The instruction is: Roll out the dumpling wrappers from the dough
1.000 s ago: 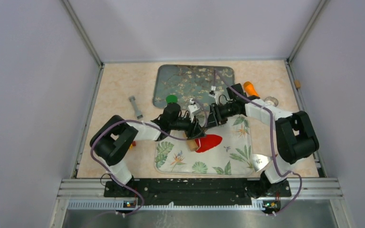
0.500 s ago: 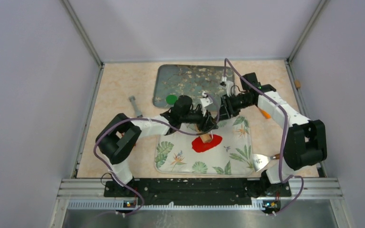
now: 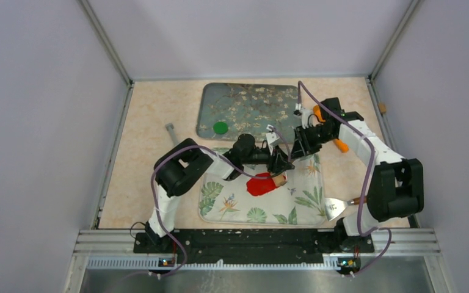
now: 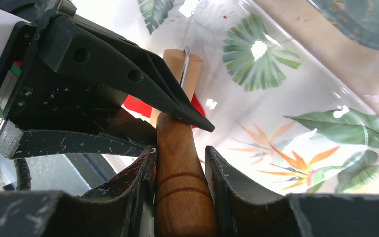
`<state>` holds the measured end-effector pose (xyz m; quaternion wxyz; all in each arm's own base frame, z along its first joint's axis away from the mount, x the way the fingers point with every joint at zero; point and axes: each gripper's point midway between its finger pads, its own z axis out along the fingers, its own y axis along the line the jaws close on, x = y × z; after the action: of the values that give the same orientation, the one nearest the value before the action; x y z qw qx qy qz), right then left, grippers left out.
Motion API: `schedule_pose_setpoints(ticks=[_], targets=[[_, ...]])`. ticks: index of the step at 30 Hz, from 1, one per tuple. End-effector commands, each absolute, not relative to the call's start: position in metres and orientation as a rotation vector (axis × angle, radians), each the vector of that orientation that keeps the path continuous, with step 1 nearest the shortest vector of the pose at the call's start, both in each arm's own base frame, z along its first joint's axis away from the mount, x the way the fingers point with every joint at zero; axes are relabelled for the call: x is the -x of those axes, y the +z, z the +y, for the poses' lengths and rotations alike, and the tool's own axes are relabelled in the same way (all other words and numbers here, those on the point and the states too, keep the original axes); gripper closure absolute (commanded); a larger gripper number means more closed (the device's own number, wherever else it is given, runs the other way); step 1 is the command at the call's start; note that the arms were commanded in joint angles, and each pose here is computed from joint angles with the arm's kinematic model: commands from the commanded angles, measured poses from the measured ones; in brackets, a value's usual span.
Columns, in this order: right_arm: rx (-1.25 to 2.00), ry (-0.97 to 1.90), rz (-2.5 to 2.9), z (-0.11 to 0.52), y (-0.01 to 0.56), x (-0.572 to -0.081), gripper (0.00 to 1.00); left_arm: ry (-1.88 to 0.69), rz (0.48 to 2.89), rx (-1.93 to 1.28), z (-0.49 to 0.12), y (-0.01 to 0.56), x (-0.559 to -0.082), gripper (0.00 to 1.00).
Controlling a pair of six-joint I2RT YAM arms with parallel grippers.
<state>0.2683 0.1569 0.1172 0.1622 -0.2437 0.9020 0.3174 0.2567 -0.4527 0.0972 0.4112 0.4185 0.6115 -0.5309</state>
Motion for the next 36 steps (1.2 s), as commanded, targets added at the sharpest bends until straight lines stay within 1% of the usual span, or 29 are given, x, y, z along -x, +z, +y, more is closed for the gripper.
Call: schedule_pose_setpoints(ticks=[1,5,9,12,15,19,22,27,30,33,36], targets=[[0.808,0.602,2.683,0.123,0.083,-0.26,1.0,-1.323,1.8,-0.993,-0.457,0.013,-0.245,1.0],[0.788,0.579,2.718,0.113,0.076,-0.254,1.0,-1.325,1.784,-0.983,-0.466,0.007,-0.252,1.0],[0.759,0.561,2.724,0.099,0.083,-0.25,1.0,-1.347,1.736,-0.977,-0.481,0.02,-0.262,1.0],[0.754,0.538,2.695,0.092,0.099,-0.249,1.0,-1.366,1.674,-0.973,-0.494,0.048,-0.27,1.0],[0.777,0.539,2.6,0.095,0.131,-0.249,1.0,-1.367,1.6,-0.981,-0.498,0.088,-0.275,1.0],[0.798,0.634,2.509,0.112,0.164,-0.242,1.0,-1.361,1.55,-0.982,-0.482,0.134,-0.273,1.0],[0.878,0.697,2.468,0.134,0.169,-0.232,1.0,-1.34,1.559,-0.997,-0.46,0.146,-0.262,1.0],[0.997,0.769,2.393,0.178,0.161,-0.222,1.0,-1.283,1.624,-1.008,-0.421,0.133,-0.244,1.0],[1.063,0.781,2.364,0.198,0.148,-0.221,1.0,-1.238,1.68,-1.008,-0.401,0.111,-0.237,1.0],[1.11,0.756,2.348,0.208,0.133,-0.225,1.0,-1.199,1.723,-1.032,-0.388,0.086,-0.23,1.0],[1.124,0.695,2.388,0.203,0.112,-0.228,1.0,-1.199,1.772,-1.051,-0.387,0.057,-0.225,1.0]])
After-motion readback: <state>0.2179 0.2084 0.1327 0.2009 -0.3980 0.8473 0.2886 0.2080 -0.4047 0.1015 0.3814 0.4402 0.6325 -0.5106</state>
